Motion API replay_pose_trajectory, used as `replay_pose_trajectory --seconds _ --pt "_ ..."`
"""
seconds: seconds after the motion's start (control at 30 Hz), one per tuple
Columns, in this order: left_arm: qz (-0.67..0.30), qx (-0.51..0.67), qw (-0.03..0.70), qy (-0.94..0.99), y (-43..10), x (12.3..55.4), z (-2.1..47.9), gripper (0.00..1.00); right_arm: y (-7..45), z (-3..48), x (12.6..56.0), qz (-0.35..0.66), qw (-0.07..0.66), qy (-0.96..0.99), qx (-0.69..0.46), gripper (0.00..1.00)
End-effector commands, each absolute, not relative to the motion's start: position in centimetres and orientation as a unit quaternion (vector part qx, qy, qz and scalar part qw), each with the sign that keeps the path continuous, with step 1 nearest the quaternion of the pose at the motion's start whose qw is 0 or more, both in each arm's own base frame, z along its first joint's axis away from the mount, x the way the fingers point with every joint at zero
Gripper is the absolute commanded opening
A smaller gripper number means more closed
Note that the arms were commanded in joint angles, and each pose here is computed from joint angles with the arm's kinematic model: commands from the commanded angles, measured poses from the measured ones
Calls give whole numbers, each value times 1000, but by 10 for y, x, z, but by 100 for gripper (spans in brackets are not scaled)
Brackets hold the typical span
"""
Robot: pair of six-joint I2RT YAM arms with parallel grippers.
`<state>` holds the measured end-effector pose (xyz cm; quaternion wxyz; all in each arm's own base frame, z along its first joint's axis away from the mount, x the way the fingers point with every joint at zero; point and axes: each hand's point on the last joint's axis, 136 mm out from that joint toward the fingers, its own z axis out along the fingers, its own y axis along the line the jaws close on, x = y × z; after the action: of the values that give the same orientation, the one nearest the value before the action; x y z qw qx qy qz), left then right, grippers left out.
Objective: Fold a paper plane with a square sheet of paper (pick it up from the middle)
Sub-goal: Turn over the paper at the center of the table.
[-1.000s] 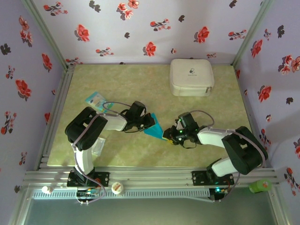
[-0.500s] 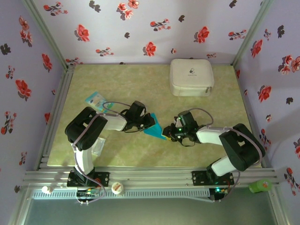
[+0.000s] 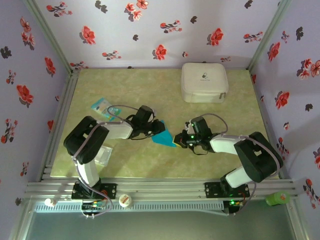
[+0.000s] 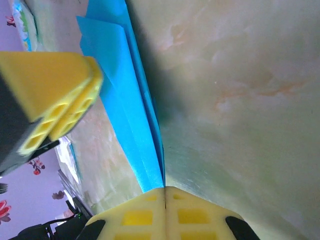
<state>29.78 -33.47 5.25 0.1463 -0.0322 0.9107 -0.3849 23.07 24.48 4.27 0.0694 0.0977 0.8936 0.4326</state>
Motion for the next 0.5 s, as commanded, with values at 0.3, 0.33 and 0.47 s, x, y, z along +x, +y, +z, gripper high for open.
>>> replay_pose_trajectory --seconds 0.3,0.33,0.47 --pt "-320 16 333 887 -283 313 148 23 210 81 241 328 178 928 4 2" --pt "-317 16 342 884 -279 313 152 23 206 85 242 317 187 930 -4 2" --pt "-307 16 376 874 -265 311 165 24 196 99 245 274 221 934 -56 1"
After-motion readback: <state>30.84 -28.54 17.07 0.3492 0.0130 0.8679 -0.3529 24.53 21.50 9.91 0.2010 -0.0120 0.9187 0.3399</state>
